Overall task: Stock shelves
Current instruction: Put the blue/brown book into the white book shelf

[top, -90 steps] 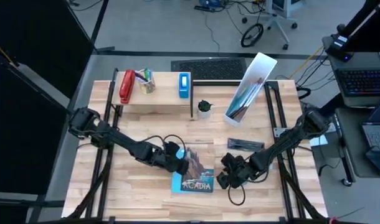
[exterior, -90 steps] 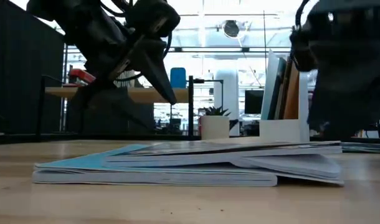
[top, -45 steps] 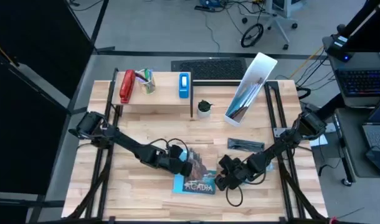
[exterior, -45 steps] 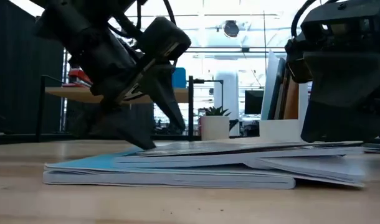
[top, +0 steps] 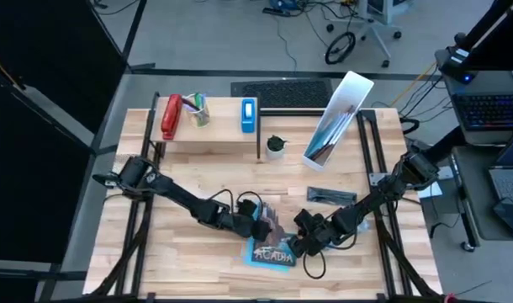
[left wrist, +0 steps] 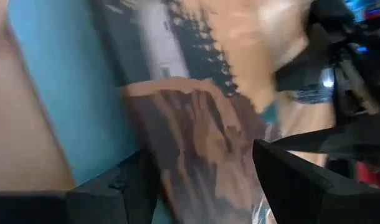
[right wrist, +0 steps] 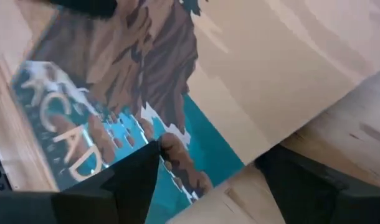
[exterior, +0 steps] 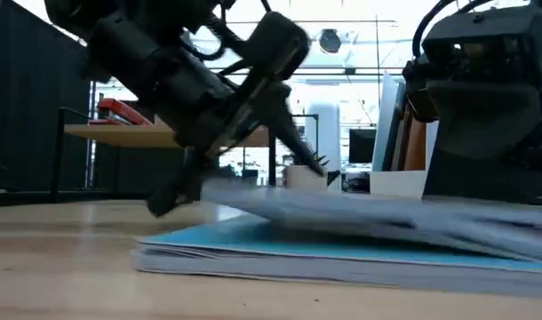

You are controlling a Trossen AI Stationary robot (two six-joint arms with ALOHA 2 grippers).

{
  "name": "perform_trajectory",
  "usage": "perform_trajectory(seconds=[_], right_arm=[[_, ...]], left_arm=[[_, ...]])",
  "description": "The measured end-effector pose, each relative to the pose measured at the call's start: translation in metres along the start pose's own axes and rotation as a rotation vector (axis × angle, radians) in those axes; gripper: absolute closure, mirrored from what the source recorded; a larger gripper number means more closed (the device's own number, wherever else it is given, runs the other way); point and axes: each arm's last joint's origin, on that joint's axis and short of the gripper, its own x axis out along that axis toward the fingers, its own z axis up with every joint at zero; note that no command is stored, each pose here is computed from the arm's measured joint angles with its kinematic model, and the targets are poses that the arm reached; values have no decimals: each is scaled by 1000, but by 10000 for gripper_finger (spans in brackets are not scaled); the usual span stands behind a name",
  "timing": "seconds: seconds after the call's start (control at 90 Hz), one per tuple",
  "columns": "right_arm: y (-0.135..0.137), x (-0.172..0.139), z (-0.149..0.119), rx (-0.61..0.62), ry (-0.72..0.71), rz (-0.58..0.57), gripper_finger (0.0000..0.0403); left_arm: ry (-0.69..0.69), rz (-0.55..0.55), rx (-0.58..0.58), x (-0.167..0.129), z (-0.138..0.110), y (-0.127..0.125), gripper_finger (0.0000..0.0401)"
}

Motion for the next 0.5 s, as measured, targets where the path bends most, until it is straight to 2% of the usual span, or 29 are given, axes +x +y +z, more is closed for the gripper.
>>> perform_trajectory(seconds=[0.089, 0.211, 0.289, 0.378, 0.5], right_arm=[[1, 0, 0, -15, -2, 12, 142], [1, 1, 0, -15, -10, 16, 142], [1, 1, 0, -16, -12, 17, 142], [2, 1, 1, -37, -11, 24, 142], [4, -5, 1, -84, 41, 50, 142]], left_arm=[[-2, -48, 13, 4, -1, -1, 169], [-1, -50, 39, 4, 0, -1, 170], [-9, -50, 62, 4, 0, -2, 185], [-12, -49, 67, 4, 0, -1, 227], [-22, -54, 120, 4, 2, -2, 321]])
